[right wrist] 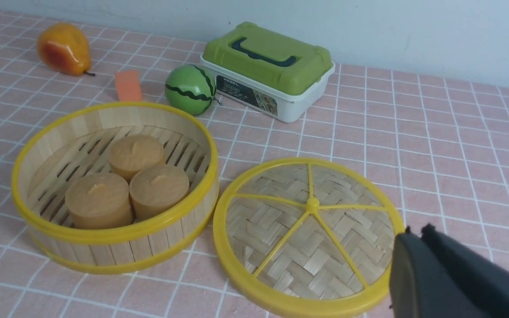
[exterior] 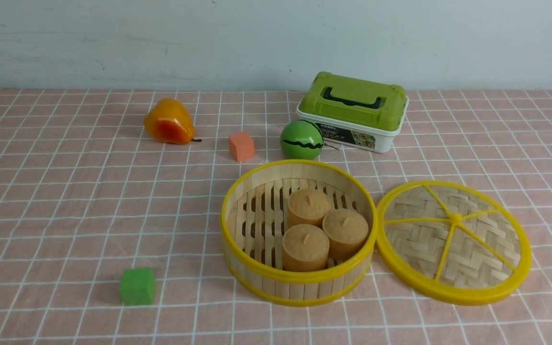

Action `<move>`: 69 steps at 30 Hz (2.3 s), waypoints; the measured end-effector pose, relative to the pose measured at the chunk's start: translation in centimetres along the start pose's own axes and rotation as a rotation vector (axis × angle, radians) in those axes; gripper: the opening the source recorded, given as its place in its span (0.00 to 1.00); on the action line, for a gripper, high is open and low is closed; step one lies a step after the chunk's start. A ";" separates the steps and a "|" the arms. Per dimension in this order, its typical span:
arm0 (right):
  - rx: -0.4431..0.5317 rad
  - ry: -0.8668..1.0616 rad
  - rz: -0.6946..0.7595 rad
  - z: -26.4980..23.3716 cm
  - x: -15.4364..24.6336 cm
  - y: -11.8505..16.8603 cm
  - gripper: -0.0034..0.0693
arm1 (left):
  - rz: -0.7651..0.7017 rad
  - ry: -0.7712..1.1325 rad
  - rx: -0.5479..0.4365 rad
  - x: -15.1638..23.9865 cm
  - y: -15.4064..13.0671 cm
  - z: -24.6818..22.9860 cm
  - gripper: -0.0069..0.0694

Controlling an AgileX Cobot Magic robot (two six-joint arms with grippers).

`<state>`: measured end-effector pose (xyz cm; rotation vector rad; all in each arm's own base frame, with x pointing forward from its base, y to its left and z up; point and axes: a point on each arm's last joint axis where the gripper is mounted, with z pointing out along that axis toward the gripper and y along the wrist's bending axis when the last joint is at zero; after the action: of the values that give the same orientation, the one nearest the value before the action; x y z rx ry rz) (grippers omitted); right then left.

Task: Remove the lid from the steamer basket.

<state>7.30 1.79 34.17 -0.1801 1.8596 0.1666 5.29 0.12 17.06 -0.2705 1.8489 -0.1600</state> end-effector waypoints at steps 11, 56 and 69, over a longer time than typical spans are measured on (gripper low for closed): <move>0.016 -0.078 0.011 -0.4 2.6 0.0 0.03 | 0.000 0.000 0.000 0.0 0.0 0.0 0.40; 0.261 -0.010 0.214 2.5 16.8 -2.0 0.04 | 0.000 0.000 0.000 0.0 0.0 0.0 0.40; 0.192 -0.004 0.193 2.6 16.8 -1.7 0.06 | 0.000 0.000 0.000 0.0 0.0 0.0 0.40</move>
<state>5.21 0.02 17.29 0.1320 1.8759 0.1200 5.29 0.12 17.06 -0.2705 1.8490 -0.1600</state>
